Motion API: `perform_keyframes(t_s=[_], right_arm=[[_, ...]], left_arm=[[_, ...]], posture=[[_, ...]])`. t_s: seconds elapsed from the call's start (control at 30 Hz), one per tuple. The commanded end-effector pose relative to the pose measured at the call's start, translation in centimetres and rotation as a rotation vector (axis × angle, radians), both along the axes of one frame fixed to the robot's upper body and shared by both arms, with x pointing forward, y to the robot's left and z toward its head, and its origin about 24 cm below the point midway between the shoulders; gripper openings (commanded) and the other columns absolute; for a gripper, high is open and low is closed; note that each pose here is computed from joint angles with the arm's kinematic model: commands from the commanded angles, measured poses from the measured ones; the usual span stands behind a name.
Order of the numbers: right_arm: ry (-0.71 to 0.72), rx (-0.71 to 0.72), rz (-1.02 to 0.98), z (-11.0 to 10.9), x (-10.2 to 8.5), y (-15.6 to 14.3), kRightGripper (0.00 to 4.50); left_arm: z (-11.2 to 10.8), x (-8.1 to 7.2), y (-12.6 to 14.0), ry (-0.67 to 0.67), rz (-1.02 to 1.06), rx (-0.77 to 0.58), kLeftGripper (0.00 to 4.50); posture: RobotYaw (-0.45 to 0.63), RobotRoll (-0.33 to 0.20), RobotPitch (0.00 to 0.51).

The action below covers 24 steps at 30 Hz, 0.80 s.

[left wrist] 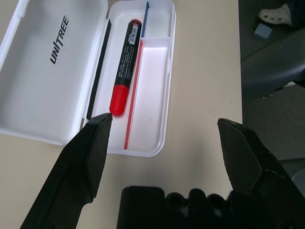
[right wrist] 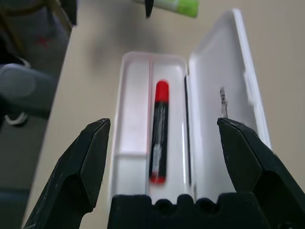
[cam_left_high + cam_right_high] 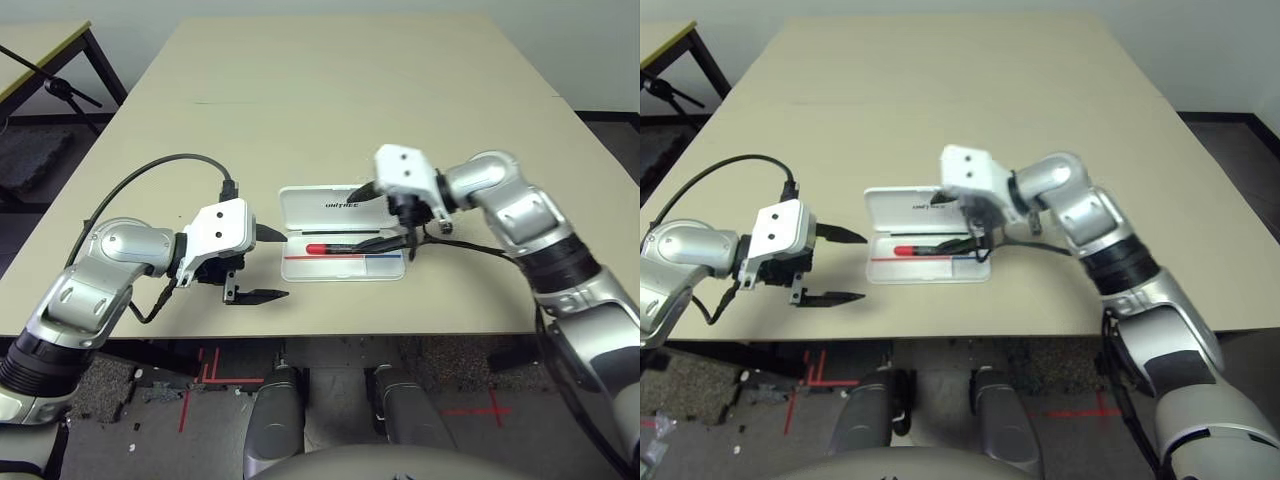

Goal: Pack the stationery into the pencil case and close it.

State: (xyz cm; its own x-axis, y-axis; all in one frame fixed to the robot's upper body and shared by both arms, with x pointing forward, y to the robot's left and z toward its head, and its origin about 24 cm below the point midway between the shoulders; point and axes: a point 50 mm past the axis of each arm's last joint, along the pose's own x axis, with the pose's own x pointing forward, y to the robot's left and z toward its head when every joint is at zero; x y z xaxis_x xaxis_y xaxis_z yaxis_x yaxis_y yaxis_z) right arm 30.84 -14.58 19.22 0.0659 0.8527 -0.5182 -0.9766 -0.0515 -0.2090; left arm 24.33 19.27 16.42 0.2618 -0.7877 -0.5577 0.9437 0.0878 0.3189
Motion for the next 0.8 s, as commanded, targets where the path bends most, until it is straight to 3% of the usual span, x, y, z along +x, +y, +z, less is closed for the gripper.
perform_keyframes(t_s=[0.03,0.17,0.37,0.53,0.8], right_arm=[[0.049,0.043,-0.027,0.6,-0.5,-2.2,4.47],[0.104,0.063,-0.035,0.7,-1.6,-3.4,4.47],[0.106,0.079,-0.052,0.1,-1.7,-3.0,4.47],[0.100,0.098,-0.052,-0.1,-1.7,-2.8,4.47],[0.110,0.086,-0.050,-0.6,-1.8,-2.7,4.47]], left_arm=[[0.2,-0.2,0.7,-0.001,0.030,0.011,4.50],[0.2,-0.3,1.1,0.005,0.054,0.018,4.50],[-0.2,0.2,1.6,0.008,0.158,0.011,4.50],[-0.8,1.4,4.2,0.075,0.524,0.127,4.50],[-1.9,2.6,5.4,0.189,0.879,0.029,4.50]], posture=[[0.04,0.000,0.110],[0.04,0.000,0.112],[0.03,0.000,0.109],[0.04,0.000,0.110],[0.04,0.000,0.117]])
